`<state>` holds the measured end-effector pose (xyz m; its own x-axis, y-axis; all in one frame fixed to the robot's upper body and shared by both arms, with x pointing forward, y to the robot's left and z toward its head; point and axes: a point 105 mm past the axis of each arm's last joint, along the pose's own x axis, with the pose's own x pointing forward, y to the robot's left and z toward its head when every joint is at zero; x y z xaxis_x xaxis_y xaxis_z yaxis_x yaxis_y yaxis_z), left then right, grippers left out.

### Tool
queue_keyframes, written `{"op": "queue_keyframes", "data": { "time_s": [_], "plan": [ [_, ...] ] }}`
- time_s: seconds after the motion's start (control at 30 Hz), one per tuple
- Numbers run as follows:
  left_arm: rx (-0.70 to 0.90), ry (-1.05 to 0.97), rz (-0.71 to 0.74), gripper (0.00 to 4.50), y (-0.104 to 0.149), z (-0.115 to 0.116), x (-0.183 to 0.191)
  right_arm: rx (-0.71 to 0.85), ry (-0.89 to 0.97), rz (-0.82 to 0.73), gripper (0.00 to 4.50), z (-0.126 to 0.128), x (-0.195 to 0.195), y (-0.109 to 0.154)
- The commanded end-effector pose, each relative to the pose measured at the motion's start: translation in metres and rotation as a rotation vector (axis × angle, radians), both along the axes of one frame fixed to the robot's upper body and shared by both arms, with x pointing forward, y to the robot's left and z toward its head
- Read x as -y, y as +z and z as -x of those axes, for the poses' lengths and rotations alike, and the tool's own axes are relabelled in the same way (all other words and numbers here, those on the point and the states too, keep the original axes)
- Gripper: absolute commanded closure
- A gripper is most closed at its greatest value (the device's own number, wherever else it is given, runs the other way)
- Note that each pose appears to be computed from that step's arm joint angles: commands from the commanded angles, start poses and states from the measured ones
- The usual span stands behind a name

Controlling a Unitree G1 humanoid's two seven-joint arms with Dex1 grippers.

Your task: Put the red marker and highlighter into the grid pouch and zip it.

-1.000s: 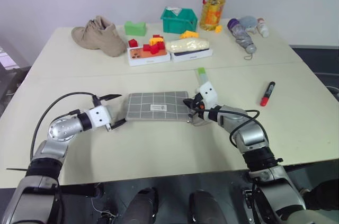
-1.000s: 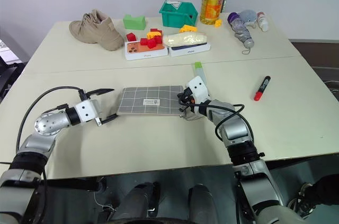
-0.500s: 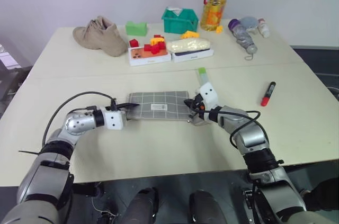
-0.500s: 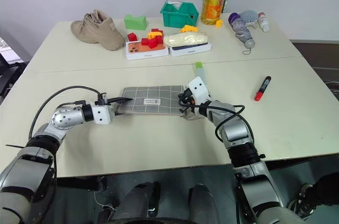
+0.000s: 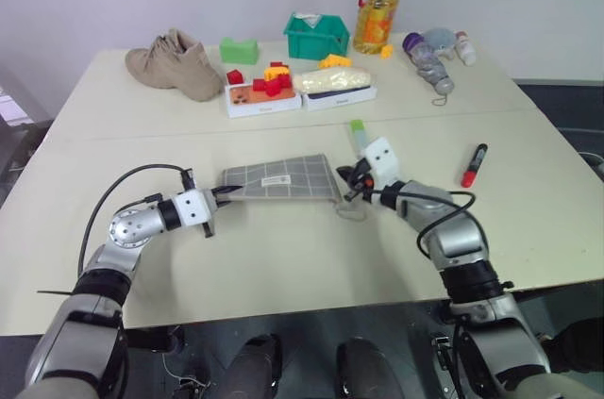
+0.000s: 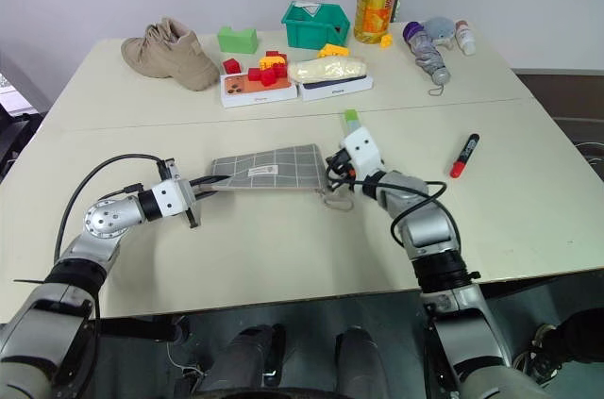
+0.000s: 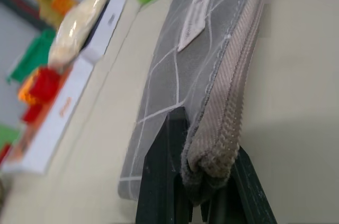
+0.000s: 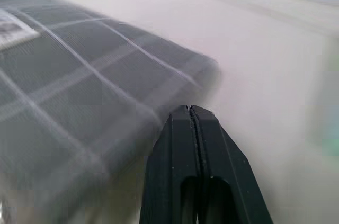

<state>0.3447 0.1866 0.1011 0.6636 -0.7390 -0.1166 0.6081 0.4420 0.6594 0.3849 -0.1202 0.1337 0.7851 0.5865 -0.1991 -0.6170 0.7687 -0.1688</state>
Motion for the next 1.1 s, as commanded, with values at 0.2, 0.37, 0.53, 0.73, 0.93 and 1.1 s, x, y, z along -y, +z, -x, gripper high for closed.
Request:
{"op": "queue_keyframes", "data": {
  "time_s": [0.2, 0.37, 0.53, 0.73, 0.93, 1.1],
  "plan": [
    [-0.089, 0.275, 0.257, 4.50, 0.023, 0.017, 0.007, 0.083, 0.086, 0.000, 0.74, 0.015, 0.010, 0.047],
    [-0.121, 0.336, 0.281, 4.50, 0.023, 0.024, 0.021, 0.067, 0.077, 0.024, 0.74, 0.017, -0.010, 0.033],
    [-0.126, 0.366, 0.288, 4.50, 0.024, 0.024, 0.028, 0.010, 0.026, -0.007, 0.74, 0.011, -0.025, 0.022],
    [-0.127, 0.368, 0.290, 4.50, 0.025, 0.024, 0.034, -0.048, -0.024, -0.094, 0.97, 0.004, -0.034, 0.018],
    [-0.132, 0.349, 0.290, 4.50, 0.024, 0.025, 0.040, -0.068, -0.037, -0.163, 3.70, -0.001, -0.039, 0.020],
    [-0.127, 0.343, 0.288, 4.50, 0.024, 0.024, 0.043, -0.069, -0.015, -0.188, 4.44, 0.000, -0.044, 0.021]
  ]
}}
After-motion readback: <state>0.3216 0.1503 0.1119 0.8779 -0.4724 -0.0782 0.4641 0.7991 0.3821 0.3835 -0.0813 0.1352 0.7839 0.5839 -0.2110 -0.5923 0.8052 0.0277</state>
